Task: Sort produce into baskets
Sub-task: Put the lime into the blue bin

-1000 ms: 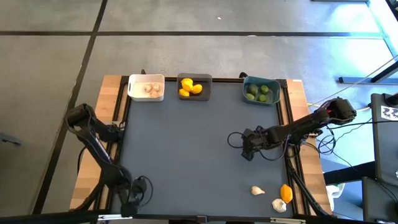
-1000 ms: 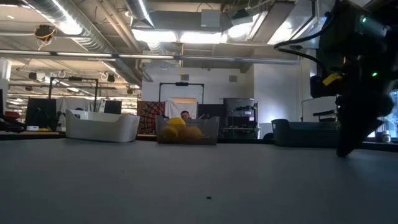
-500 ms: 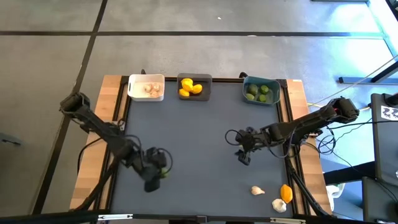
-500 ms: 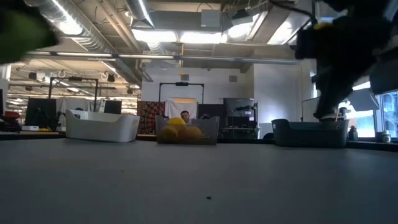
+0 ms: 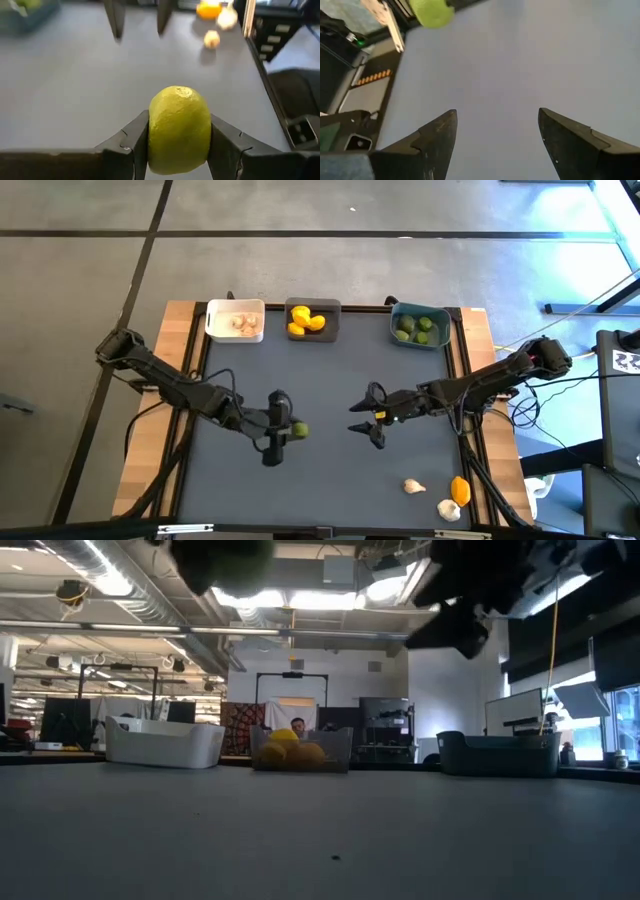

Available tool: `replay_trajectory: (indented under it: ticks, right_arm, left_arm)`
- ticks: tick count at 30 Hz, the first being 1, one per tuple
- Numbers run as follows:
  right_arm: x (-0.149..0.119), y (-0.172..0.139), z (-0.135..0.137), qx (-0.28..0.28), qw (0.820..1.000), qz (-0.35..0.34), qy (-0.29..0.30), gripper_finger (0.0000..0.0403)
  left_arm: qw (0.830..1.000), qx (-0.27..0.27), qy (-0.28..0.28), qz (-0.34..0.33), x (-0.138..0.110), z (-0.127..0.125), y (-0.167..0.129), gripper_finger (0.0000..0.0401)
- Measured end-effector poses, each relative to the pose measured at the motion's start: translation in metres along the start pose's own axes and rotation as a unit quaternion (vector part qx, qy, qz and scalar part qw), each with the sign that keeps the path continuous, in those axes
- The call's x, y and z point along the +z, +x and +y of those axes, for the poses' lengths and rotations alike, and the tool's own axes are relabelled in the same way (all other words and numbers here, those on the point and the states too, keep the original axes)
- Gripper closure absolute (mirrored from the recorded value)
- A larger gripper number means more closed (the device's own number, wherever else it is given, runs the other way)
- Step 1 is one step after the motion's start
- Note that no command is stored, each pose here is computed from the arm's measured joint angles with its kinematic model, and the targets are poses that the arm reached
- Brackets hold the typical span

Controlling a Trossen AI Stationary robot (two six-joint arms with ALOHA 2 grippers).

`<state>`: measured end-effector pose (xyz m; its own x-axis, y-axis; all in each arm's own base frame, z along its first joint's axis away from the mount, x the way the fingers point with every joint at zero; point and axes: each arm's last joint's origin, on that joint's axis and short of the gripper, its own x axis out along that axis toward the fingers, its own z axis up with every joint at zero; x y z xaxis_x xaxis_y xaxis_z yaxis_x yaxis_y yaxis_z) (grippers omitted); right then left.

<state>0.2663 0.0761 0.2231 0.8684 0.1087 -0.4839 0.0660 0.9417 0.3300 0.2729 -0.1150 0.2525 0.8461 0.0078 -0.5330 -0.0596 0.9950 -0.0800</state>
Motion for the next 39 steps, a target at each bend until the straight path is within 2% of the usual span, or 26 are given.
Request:
replay_trajectory:
  ticks: [10, 17, 23, 32, 35, 39]
  right_arm:
    - [0.012, 0.020, 0.010, 0.049, 0.991, -0.113, -0.047, 0.0126]
    - [0.016, 0.030, 0.013, 0.069, 0.982, -0.166, -0.054, 0.0126]
    - [0.014, 0.034, 0.013, 0.069, 0.982, -0.169, -0.053, 0.0126]
    - [0.014, 0.034, 0.013, 0.069, 0.981, -0.173, -0.053, 0.0127]
    - [0.014, 0.034, 0.013, 0.070, 0.981, -0.172, -0.053, 0.0142]
    - [0.014, 0.034, 0.013, 0.072, 0.981, -0.172, -0.053, 0.0187]
  left_arm:
    - [0.988, 0.009, -0.003, -0.156, 0.036, 0.013, 0.005, 0.0252]
    - [0.977, 0.016, -0.013, -0.212, 0.044, 0.017, 0.019, 0.0252]
    - [0.972, 0.013, -0.031, -0.233, 0.042, 0.015, 0.036, 0.0252]
    - [0.977, 0.012, -0.051, -0.206, 0.028, 0.012, 0.056, 0.0252]
    - [0.977, 0.011, -0.053, -0.205, 0.028, 0.012, 0.056, 0.0252]
    - [0.977, 0.012, -0.051, -0.205, 0.028, 0.012, 0.056, 0.0252]
